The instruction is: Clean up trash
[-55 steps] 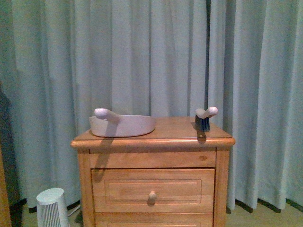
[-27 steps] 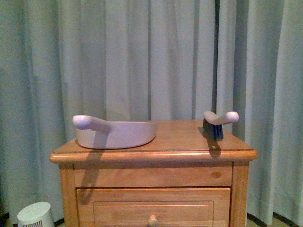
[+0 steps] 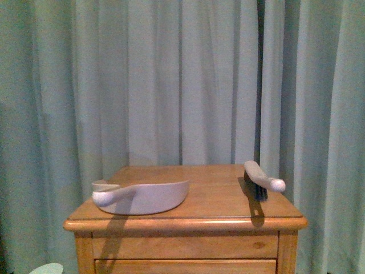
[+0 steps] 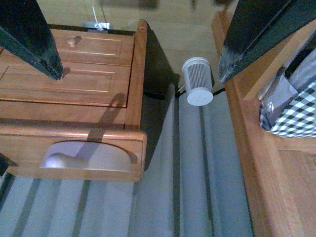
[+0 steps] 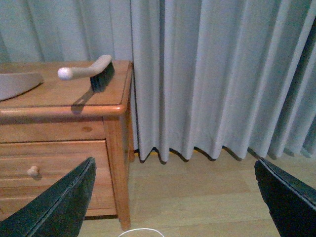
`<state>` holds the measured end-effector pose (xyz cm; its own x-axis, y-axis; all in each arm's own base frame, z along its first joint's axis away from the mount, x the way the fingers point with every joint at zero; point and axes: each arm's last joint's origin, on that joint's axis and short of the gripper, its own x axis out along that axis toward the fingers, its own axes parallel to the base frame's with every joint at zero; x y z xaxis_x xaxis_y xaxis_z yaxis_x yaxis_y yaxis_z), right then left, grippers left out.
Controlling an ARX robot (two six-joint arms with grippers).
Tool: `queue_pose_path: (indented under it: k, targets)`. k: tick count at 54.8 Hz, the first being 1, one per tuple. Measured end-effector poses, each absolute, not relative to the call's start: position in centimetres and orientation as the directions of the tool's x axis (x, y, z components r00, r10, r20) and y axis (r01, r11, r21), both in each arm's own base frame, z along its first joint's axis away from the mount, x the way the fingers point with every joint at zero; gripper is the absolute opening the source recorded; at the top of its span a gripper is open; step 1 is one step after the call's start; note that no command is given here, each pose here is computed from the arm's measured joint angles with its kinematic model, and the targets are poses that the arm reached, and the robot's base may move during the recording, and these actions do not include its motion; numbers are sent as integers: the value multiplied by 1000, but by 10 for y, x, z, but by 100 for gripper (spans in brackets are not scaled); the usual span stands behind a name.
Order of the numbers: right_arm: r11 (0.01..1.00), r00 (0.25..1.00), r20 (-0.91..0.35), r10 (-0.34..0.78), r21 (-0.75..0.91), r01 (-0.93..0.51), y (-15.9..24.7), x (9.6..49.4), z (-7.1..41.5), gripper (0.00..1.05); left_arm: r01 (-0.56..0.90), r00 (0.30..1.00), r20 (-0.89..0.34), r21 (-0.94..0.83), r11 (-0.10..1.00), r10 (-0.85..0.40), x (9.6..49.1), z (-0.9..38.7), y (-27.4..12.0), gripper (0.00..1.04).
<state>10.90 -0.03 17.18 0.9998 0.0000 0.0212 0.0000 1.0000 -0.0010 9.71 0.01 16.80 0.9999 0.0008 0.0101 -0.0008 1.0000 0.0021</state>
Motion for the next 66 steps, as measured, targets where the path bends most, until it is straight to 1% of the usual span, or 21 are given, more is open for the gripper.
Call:
queue_pose_path:
  k: [26,27,29,31,34,36,40,46,49,58,60,66]
  targets:
    - [1000,1000,21,0,-1,0,0,109,172,97,-1,1000,10,2,1000,1,97,168,0,97]
    - [1000,1000,21,0,-1,0,0,109,172,97,5,1000,6,-7,1000,-5,97,168,0,97]
    - [1000,1000,21,-1,-1,1,0,109,172,97,41,998,-49,-60,997,-44,97,166,-1,97]
    - [1000,1000,21,0,-1,0,0,109,172,97,47,992,-113,-143,989,-64,98,163,-1,97]
    - [1000,1000,21,-1,-1,1,0,109,172,97,43,983,-163,-225,973,-81,101,159,0,97]
    - [1000,1000,21,0,-1,0,0,109,172,97,36,981,-176,-262,964,-85,103,159,1,97]
    - [1000,1000,21,-1,-1,1,0,109,172,97,21,982,-172,-279,960,-72,111,167,3,97]
    - [1000,1000,21,0,-1,0,0,109,172,97,47,986,-144,-239,970,-83,134,195,5,97]
    - [1000,1000,21,0,-1,0,0,109,172,97,64,982,-159,-214,975,-99,148,208,4,97]
    - [1000,1000,21,0,-1,0,0,109,172,97,112,949,-282,-112,987,-139,206,244,-9,97]
    - [1000,1000,21,0,-1,0,0,109,172,97,128,936,-320,-75,989,-145,228,259,-18,97]
    - [1000,1000,21,0,-1,0,0,109,172,97,174,914,-371,-3,985,-162,271,295,-44,97]
